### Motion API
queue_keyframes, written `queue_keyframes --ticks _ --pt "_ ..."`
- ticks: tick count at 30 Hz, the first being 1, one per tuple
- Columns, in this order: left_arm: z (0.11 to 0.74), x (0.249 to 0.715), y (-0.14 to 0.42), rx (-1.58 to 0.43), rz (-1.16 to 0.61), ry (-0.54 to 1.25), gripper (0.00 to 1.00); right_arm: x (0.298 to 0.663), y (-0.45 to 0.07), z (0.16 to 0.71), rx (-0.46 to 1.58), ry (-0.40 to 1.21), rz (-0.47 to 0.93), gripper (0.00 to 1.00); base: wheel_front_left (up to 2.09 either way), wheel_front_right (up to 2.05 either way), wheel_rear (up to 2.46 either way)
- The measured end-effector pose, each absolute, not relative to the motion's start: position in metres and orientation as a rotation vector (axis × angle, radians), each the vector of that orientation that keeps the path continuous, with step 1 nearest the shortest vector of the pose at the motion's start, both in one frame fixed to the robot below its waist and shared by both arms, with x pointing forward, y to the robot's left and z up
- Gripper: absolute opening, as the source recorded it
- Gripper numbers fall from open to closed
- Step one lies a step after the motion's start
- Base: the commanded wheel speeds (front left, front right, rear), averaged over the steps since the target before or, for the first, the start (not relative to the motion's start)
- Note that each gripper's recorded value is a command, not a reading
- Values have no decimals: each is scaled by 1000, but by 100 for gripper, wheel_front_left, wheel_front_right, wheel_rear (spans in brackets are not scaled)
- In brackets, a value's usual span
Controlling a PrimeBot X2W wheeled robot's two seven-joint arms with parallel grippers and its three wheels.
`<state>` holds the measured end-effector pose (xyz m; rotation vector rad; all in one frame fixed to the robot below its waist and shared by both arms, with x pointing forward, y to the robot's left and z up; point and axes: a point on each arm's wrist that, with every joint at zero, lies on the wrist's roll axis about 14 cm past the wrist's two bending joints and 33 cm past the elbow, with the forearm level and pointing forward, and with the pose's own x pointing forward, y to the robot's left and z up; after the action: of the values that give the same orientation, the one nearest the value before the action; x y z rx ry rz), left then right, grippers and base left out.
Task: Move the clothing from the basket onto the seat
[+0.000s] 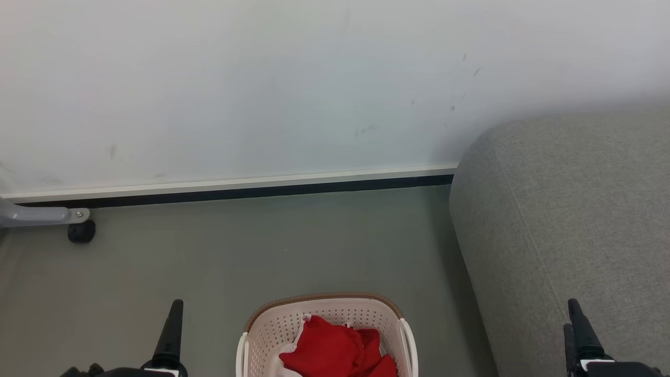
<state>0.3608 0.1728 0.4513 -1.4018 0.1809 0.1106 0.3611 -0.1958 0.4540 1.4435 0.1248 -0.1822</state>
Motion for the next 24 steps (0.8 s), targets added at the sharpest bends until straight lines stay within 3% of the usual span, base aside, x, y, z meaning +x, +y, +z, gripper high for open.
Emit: queue_keyframes --ticks 24 --pt "472 370 165 -862 28 160 100 362 -176 471 947 134 -97 100 0 0 0"
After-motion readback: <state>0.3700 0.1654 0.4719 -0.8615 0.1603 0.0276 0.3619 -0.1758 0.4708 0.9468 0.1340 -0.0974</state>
